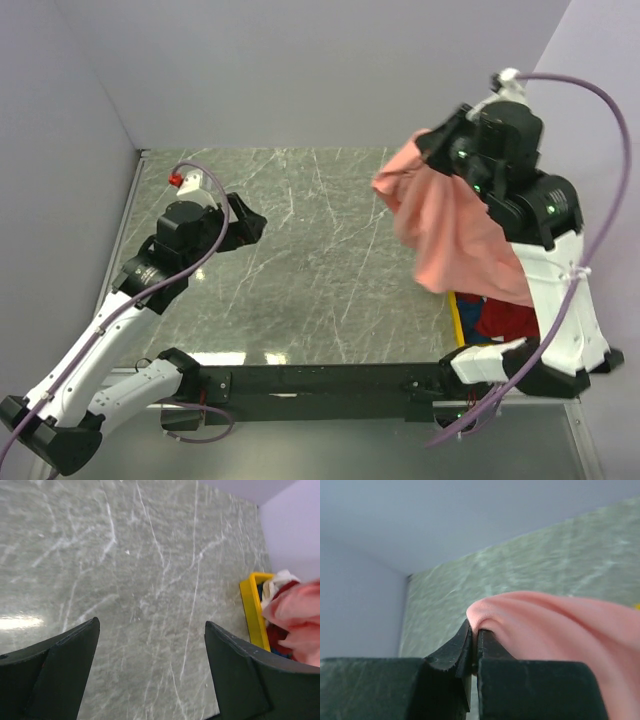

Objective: Fold and stack the t-shirts
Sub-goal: Move the tshirt to the center of the board

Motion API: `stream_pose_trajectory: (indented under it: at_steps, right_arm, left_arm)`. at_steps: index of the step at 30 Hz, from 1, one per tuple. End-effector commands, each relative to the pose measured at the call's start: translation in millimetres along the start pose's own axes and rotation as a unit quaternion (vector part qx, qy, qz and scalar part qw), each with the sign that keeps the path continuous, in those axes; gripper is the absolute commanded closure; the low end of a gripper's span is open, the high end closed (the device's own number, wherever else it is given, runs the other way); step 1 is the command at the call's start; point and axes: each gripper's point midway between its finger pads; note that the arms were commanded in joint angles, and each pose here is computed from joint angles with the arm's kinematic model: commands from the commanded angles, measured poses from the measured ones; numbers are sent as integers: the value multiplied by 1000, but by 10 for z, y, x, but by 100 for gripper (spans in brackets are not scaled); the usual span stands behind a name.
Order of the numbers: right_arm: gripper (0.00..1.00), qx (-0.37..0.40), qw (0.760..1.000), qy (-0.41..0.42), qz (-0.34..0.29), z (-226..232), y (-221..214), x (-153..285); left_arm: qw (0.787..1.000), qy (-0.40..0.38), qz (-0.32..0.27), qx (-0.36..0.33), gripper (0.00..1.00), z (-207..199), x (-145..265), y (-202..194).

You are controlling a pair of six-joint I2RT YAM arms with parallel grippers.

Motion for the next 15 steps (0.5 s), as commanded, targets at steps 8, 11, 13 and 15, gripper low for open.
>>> stream_pose_trajectory:
  at_steps: [8,11,13,15]
  right_arm:
    - [100,-2,972,234,-5,1565,170,370]
    - [100,-4,973,233,-11,1526,120,297]
    - [100,0,980,200,-22,1334,106,137]
    - [100,-3,984,180,-4,1182,32,-61]
  left_arm:
    - [989,66,-125,33,11,118,431,785]
    - [988,75,-132,34,11,156,456,803]
    - [988,75,-132,37,12,168,443,779]
    - [988,72,-127,44,13,170,382,713]
Point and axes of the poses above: each gripper's point midway between its finger pads, its own x axis back along the fingers, its own z axis along the line the jaws close on, y = z × x, and after that the axes turned 7 degrees about -x, right-handed
